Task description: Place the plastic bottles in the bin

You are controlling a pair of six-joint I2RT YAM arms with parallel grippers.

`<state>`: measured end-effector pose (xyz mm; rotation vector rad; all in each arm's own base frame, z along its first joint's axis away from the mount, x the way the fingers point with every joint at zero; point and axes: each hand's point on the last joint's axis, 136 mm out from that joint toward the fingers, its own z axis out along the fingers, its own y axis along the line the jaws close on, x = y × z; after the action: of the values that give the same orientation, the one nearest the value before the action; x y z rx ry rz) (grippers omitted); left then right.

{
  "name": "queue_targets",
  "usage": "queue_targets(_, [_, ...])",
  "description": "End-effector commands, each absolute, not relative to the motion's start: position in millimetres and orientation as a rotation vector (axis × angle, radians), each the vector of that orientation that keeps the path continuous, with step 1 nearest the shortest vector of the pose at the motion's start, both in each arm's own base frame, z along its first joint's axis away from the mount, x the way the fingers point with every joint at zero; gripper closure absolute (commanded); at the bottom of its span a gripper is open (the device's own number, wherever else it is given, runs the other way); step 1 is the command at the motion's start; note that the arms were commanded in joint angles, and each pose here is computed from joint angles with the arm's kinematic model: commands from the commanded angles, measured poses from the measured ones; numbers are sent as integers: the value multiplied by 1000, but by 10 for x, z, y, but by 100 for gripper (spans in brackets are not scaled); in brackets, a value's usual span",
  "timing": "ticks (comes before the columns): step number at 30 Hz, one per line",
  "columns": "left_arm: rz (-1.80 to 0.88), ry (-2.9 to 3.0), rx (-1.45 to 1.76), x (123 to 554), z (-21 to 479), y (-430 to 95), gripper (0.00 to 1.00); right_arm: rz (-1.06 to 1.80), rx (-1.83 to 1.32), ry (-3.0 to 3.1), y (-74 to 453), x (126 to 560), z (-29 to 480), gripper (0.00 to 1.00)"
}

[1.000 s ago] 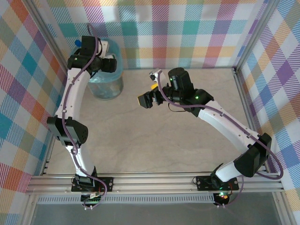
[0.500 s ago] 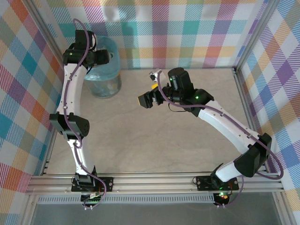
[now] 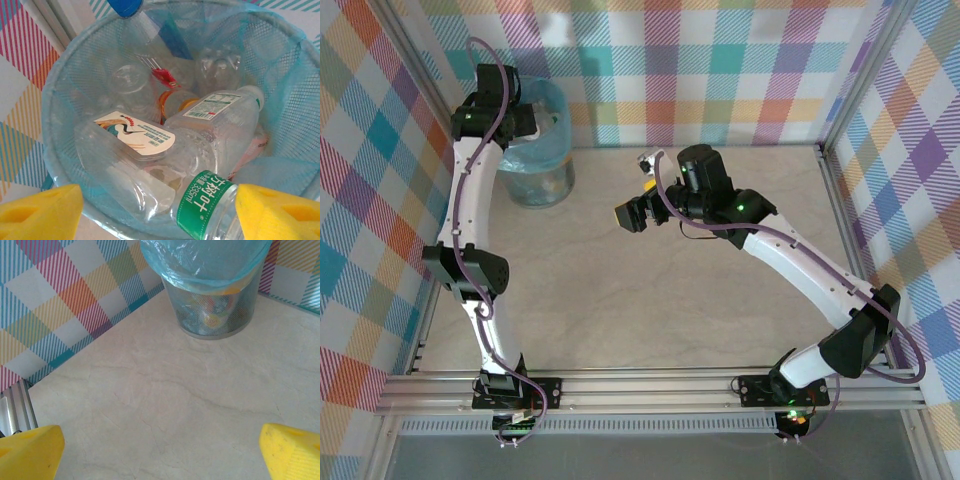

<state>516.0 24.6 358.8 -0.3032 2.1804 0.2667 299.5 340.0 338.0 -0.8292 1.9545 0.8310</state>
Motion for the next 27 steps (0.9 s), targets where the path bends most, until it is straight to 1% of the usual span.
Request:
queue_targets(1, [253,2082,-350,5024,3920,332,20,822,-855,1912,3423,2958,3522,0])
queue_targets(4, [197,2138,-312,5048,3819,235,20,826,-851,1909,3423,2954,3532,0])
queue_targets(8, [-14,2178,-242,5062,3769,-71,20,829,-856,1916,3433,2952,3505,0])
queue_targets(10, [-23,2203,-231,5070,3694,-95,19,829,-860,1915,3443,2948,3506,0])
queue_targets(15, [124,2277,-261,5060,3430,159,20,830,-865,1916,3453,2945,3491,0])
queue_targets(18, [175,2260,-319,5036,3416,377,21,830,-867,1919,3454,2943,3482,0])
queue_targets(23, [154,2221,-401,5003,3489,597,22,835,-867,1923,3467,2942,3464,0])
queue_targets(27, [32,2195,-472,5033,3507,675,23,839,-869,1927,3491,2950,3444,0])
